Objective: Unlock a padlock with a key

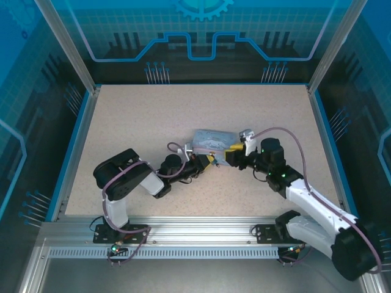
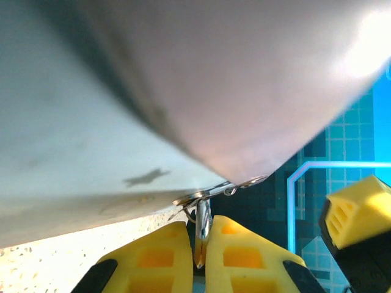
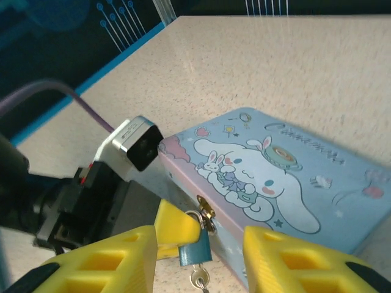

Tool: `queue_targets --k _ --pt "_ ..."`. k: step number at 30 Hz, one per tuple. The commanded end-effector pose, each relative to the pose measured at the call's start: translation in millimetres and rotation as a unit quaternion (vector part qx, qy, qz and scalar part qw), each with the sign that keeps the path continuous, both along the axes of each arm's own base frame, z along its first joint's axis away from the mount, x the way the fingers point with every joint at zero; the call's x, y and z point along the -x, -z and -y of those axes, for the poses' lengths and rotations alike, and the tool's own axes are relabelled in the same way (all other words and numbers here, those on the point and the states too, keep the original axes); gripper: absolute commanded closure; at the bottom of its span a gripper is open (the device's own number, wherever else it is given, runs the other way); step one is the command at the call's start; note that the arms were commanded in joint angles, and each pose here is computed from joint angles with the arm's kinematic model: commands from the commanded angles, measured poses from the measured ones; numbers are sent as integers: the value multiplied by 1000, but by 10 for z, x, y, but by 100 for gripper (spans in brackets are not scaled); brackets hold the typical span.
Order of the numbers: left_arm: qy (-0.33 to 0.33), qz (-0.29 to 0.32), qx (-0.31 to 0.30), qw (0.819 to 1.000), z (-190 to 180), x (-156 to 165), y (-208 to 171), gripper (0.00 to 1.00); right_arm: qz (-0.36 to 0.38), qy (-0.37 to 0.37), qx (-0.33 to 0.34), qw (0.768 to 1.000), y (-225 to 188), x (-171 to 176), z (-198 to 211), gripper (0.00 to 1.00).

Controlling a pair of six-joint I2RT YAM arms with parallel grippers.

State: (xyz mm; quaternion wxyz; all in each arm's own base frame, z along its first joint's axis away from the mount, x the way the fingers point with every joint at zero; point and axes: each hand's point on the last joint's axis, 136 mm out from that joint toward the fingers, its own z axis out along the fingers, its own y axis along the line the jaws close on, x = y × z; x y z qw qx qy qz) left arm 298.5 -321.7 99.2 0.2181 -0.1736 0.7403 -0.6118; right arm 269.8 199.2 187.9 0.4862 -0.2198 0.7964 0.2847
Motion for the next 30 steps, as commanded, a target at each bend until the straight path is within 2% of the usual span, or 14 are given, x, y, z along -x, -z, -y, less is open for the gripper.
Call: queue_targets --k 1,8,17,22,30 --pt "11 5 15 1000 -38 17 -212 100 78 50 162 982 220 -15 209 59" --pt "-4 -20 30 999 -200 -70 -244 100 207 31 291 934 223 196 -78 58" --pt "-6 -30 45 998 -223 -134 -323 100 242 12 377 894 435 106 -351 59" --pt "-6 -32 51 998 -228 -130 -342 100 245 4 390 888 508 25 -434 59" --pt "-3 -32 53 998 -214 -124 -355 100 244 -4 383 891 538 -87 -503 61"
